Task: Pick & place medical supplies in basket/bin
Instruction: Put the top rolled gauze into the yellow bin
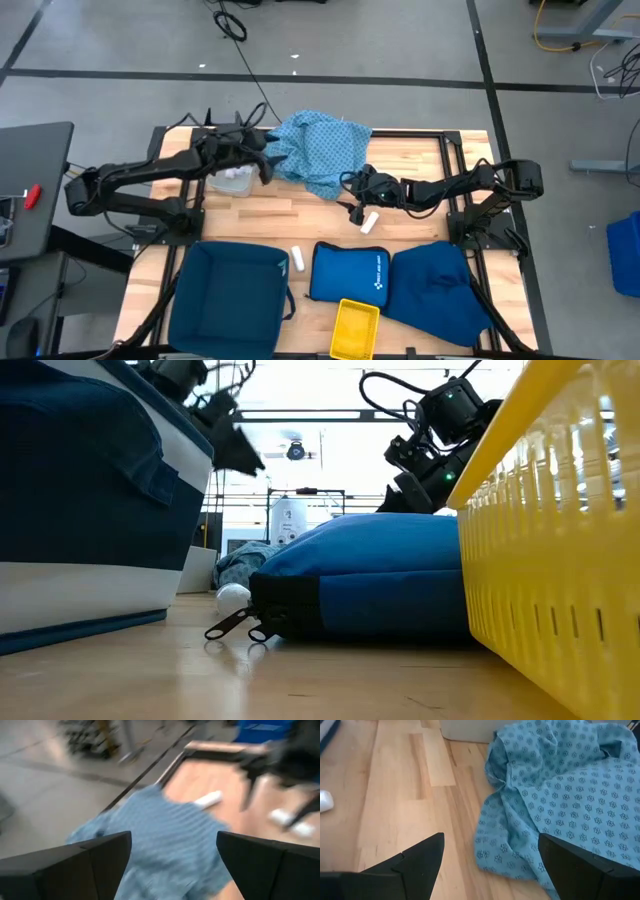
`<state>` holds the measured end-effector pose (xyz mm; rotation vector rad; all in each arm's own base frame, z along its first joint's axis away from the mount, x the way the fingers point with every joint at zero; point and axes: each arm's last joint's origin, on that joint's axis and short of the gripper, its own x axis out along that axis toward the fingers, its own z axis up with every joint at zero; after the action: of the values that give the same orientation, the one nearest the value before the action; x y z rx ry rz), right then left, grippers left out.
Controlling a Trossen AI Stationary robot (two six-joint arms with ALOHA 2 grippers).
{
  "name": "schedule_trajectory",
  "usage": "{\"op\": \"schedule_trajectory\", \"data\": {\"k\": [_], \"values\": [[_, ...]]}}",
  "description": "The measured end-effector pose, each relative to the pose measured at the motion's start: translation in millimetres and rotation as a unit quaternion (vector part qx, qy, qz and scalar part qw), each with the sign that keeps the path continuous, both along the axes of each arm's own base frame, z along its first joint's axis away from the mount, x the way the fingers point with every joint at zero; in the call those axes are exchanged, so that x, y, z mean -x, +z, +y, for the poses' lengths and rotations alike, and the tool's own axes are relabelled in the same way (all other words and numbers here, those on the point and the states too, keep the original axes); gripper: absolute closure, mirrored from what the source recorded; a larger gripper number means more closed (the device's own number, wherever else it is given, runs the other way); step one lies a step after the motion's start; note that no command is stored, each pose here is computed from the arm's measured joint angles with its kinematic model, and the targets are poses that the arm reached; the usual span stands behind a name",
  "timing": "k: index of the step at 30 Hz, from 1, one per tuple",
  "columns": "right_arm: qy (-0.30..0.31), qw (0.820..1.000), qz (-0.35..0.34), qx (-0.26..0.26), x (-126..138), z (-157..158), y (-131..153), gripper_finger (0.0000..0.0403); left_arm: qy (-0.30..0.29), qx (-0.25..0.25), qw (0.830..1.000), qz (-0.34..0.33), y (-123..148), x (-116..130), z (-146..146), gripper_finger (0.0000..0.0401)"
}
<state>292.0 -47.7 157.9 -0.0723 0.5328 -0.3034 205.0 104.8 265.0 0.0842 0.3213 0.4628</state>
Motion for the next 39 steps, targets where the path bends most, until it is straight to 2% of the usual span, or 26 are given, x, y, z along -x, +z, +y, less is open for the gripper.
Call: {"op": "schedule_trajectory", "data": {"k": [8,13,17,21,24,28,39], "values": [[-0.034,0.998,0.051,-0.017,1,-11,0,0.0069,-0.146,-0.040,0.987,-0.061,14,-11,-22,0.0103],[-0.043,0.997,0.065,-0.008,-2,-13,5,0.0069,-0.237,-0.075,0.958,-0.143,14,-12,-35,0.0103],[-0.044,0.995,0.088,-0.011,-4,-14,8,0.0069,-0.218,-0.094,0.947,-0.215,-9,-1,-41,0.0103],[-0.050,0.992,0.110,-0.021,-4,-14,10,0.0069,-0.189,-0.080,0.949,-0.239,-36,14,-44,0.0103],[-0.062,0.985,0.155,-0.036,-2,-17,12,0.0069,-0.180,-0.052,0.958,-0.219,-52,20,-46,0.0103],[-0.091,0.971,0.215,-0.060,4,-27,18,0.0069,-0.154,-0.064,0.966,-0.198,-62,24,-45,0.0103],[-0.161,0.946,0.257,-0.112,27,-72,18,0.0069,-0.138,-0.076,0.974,-0.165,-66,25,-45,0.0103]]}}
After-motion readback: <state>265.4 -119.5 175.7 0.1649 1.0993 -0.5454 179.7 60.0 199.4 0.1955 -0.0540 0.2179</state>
